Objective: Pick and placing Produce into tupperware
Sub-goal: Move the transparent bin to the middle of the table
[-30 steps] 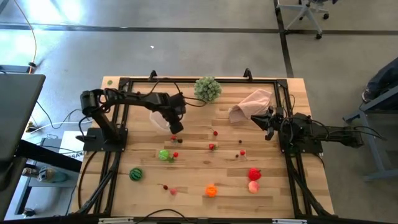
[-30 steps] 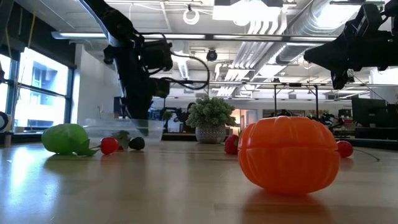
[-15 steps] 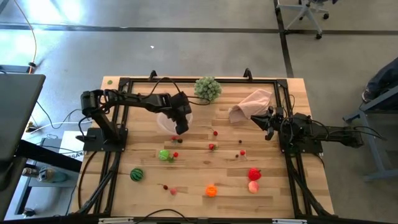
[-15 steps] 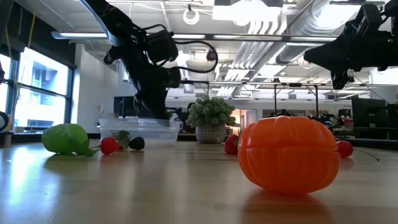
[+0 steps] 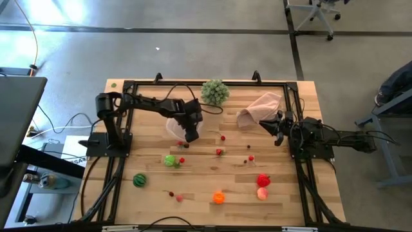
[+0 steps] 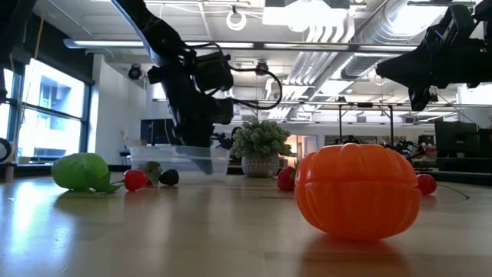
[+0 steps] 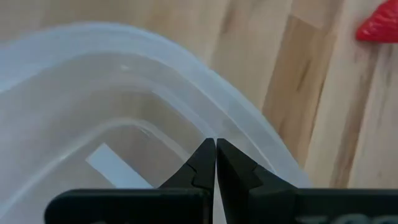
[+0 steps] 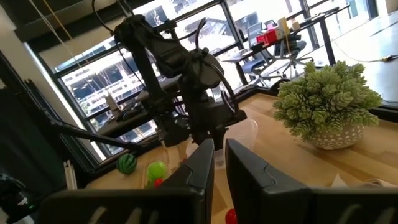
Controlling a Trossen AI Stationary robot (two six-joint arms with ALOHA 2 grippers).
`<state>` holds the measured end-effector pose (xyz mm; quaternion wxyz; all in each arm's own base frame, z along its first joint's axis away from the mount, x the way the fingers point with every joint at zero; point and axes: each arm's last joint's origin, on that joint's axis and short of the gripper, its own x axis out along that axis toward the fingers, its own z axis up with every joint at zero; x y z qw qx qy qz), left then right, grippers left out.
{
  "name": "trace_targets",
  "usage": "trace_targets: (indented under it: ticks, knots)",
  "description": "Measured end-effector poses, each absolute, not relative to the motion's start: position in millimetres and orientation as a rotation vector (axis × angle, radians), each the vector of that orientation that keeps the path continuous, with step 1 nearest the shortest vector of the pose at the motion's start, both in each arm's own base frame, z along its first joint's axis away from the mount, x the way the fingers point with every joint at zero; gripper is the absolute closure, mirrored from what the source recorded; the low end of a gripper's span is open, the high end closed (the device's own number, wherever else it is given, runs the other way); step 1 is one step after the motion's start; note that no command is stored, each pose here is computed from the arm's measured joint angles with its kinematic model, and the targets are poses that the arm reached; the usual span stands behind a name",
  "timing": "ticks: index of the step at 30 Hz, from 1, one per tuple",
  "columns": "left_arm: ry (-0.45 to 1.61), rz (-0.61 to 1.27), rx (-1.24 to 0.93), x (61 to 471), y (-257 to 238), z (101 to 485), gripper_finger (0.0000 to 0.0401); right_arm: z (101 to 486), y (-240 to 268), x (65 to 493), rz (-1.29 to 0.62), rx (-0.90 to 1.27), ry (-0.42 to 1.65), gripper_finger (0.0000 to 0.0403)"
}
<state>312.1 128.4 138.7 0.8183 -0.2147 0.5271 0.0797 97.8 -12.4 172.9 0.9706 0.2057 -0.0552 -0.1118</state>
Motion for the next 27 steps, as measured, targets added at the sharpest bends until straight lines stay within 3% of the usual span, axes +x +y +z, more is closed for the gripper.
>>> trace_targets:
  ticks: [20,27]
  knots:
    - [1.124,-0.070,-0.301,350,50,150,0.0396,171,-12,98,-0.225,0.429,-0.092,0.0373]
    - [1.121,-0.014,-0.244,351,47,150,0.0396,171,-12,98,-0.222,0.429,-0.091,0.0373]
